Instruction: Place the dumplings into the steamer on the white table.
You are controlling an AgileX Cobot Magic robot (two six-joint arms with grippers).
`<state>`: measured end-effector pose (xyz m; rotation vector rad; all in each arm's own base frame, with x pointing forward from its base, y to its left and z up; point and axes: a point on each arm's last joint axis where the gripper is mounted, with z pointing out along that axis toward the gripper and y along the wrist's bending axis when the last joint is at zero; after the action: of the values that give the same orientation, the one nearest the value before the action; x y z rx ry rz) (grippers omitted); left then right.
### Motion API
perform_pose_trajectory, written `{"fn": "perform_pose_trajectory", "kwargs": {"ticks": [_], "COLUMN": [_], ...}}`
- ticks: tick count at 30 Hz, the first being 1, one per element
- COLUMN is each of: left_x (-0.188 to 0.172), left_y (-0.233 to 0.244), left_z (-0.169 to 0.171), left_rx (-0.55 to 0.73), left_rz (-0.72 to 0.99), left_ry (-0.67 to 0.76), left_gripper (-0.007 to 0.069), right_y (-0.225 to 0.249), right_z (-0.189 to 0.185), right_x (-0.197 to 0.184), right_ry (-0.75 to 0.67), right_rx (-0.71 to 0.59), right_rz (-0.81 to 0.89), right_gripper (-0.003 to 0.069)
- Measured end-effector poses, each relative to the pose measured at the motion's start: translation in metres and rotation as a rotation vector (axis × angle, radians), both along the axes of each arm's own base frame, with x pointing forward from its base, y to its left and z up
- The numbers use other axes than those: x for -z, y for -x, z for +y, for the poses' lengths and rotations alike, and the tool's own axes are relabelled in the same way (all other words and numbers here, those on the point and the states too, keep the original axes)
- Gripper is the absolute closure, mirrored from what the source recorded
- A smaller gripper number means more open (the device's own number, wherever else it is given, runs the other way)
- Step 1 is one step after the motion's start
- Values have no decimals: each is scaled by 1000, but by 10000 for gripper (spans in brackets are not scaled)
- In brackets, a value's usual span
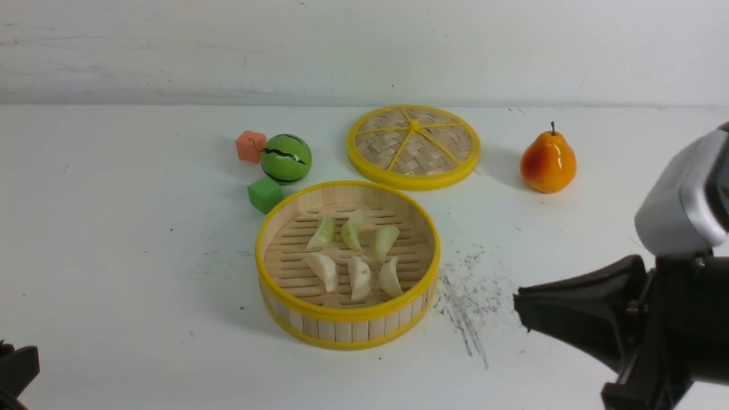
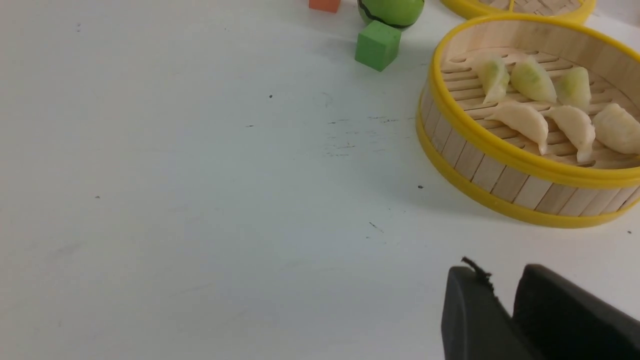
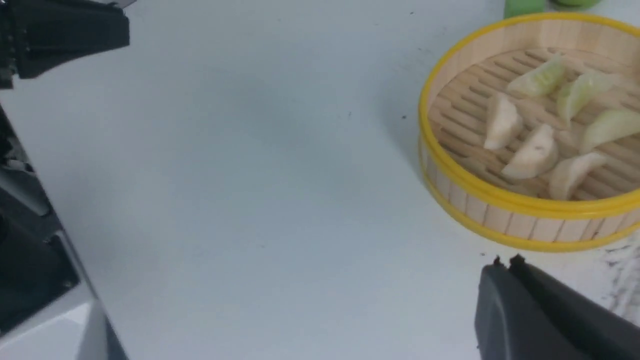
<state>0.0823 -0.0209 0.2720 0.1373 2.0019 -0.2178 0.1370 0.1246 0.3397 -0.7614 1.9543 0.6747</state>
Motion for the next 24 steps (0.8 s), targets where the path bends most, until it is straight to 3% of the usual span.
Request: {"fn": "perform_pose_trajectory", "kwargs": {"ticks": [7,13,15,20,24], "left_x": [0,1,1,2,2], "left_y": [0,0,0,0,0], "left_z": [0,1,2,2,2], "left_rx": [-3,-11,-14,-16,-18], "left_rz": [4,13,15,17,19], "left_ry": [-3,-8,-13,-14,-16], "left_gripper": [487,482,479,471,466], "right_y": [16,40,55,70,80], "right_z": [-27,-70,-92,-110,-119], "right_x": [-8,31,65,106,131], "right_ry": [87,-16,-39,9,-31], "right_rx": [41,304,453,609,746], "right_rz": [-238,-485,-579,-624,-615], "right_gripper": [670,669,669,667,667]}}
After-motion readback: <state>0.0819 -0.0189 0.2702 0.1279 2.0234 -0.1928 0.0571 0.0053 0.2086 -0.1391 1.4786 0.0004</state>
